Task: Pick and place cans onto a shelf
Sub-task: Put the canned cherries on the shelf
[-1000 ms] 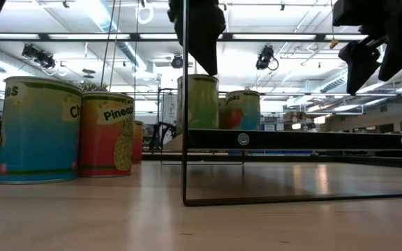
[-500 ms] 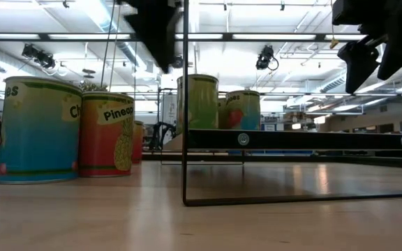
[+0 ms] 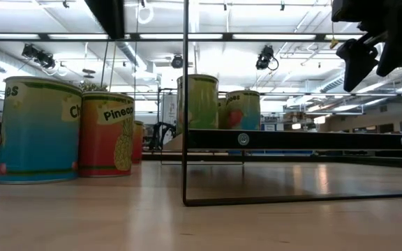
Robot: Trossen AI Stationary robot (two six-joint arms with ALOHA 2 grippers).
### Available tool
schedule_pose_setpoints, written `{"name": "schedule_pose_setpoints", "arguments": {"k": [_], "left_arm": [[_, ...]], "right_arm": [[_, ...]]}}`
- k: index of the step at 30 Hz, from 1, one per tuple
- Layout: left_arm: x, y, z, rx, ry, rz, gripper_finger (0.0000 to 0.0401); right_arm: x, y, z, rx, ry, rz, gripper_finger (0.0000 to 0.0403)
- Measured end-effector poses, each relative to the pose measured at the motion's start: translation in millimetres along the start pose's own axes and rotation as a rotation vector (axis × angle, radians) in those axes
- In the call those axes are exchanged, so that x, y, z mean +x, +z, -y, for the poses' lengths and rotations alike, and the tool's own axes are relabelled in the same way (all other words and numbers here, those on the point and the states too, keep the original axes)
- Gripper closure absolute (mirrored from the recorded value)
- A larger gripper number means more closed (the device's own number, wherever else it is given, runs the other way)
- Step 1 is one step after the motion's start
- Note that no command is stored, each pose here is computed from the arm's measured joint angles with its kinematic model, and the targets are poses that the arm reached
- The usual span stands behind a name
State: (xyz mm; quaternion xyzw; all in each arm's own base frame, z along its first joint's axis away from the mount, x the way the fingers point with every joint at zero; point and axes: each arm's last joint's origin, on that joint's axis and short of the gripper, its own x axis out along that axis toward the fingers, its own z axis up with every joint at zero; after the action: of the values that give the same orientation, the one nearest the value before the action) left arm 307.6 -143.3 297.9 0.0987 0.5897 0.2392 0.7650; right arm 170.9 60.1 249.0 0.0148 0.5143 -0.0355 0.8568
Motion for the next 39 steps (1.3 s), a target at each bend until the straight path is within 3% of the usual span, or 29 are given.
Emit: {"name": "schedule_pose_setpoints", "arguments": {"k": [9, 14, 21, 26, 30, 39], "left_arm": [[39, -34, -36, -0.217, -0.3, -0.106, 0.0023], [49, -37, -47, -0.357, -0.41, -0.022, 0.0023], [61, -43, -44, -0.349, -0.492, -0.105, 0.0023], [44, -57, -47, -0.35, -0.511, -0.135, 0.0023], [30, -77, -47, -0.392, -0.457, -0.189, 0.0023], [16, -100, -15, -0.408, -0.433, -0.257, 0.0023]], "right_arm": [[0, 1, -1, -0.018, 0.006, 0.009, 0.0026], [0, 1, -2, -0.028, 0.006, 0.017, 0.0026], [0, 1, -2, -0.027, 0.005, 0.017, 0.0026], [0, 2, -2, -0.026, 0.007, 0.02, 0.0026], [0, 2, -2, -0.026, 0.007, 0.022, 0.0025], [0, 3, -2, -0.029, 0.014, 0.039, 0.0025]]}}
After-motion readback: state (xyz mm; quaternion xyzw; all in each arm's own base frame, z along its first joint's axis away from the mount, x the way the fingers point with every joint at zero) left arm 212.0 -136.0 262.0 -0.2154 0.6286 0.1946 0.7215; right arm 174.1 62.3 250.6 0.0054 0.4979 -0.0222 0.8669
